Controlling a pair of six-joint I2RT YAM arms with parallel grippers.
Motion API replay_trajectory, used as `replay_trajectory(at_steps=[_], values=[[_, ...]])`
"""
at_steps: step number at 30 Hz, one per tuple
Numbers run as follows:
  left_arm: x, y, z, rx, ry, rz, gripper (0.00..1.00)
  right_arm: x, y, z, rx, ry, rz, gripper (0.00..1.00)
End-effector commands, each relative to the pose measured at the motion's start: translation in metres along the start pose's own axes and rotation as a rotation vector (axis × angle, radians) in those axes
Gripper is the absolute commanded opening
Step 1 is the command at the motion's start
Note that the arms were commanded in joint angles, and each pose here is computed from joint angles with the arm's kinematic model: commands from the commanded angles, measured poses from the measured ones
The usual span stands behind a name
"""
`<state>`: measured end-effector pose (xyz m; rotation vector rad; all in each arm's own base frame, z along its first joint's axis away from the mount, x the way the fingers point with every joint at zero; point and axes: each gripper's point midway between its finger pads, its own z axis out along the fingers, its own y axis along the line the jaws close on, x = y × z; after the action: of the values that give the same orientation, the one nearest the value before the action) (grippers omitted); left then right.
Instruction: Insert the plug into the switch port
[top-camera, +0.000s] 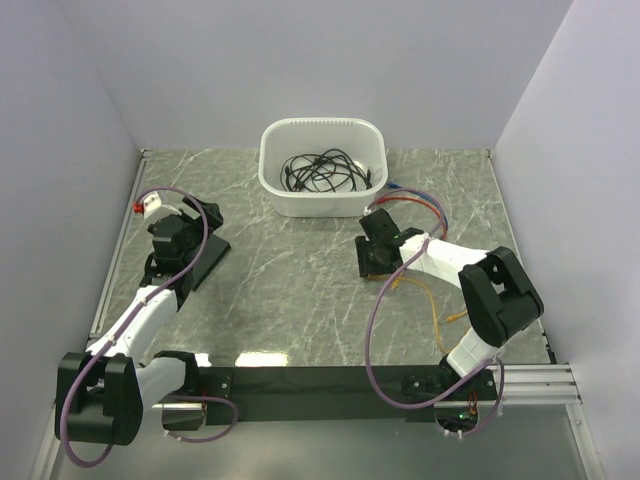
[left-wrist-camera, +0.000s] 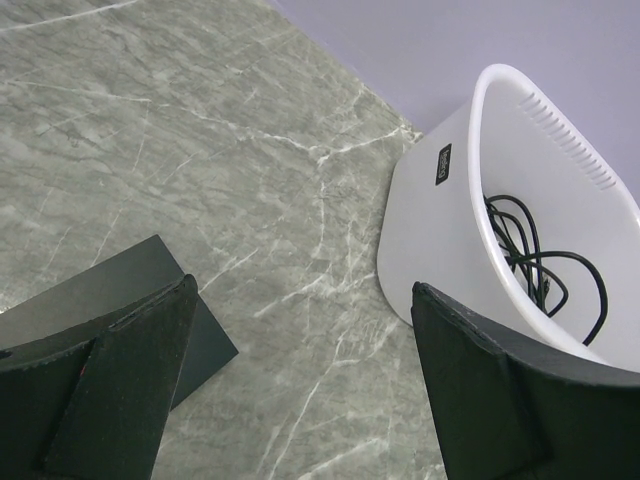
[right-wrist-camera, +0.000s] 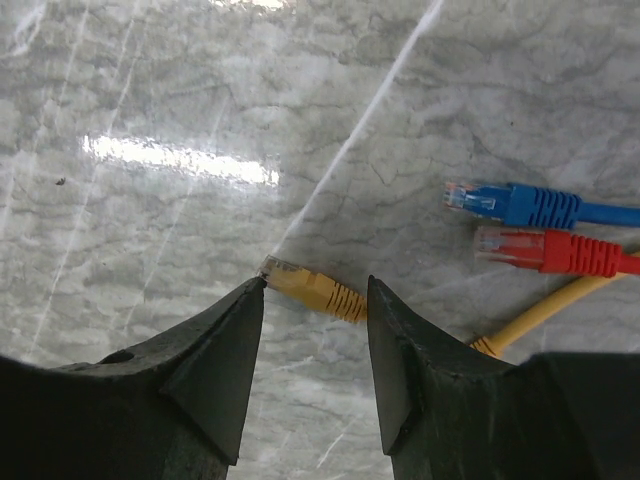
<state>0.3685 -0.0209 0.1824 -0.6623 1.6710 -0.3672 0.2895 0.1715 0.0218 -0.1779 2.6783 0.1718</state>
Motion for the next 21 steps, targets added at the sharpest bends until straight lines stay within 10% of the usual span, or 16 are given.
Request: replay_trajectory(at_steps=[1, 21], values=[[-0.009, -0.007, -0.004, 0.025, -0.030, 0.000, 0.94, 0.004, 0.001, -0.001, 0.014, 0.028, -0.028, 0.53], [-0.012, -0.010, -0.008, 0.032, -0.034, -0.006, 0.93, 0.026, 0.007, -0.014, -0.007, 0.082, -0.044, 0.39]])
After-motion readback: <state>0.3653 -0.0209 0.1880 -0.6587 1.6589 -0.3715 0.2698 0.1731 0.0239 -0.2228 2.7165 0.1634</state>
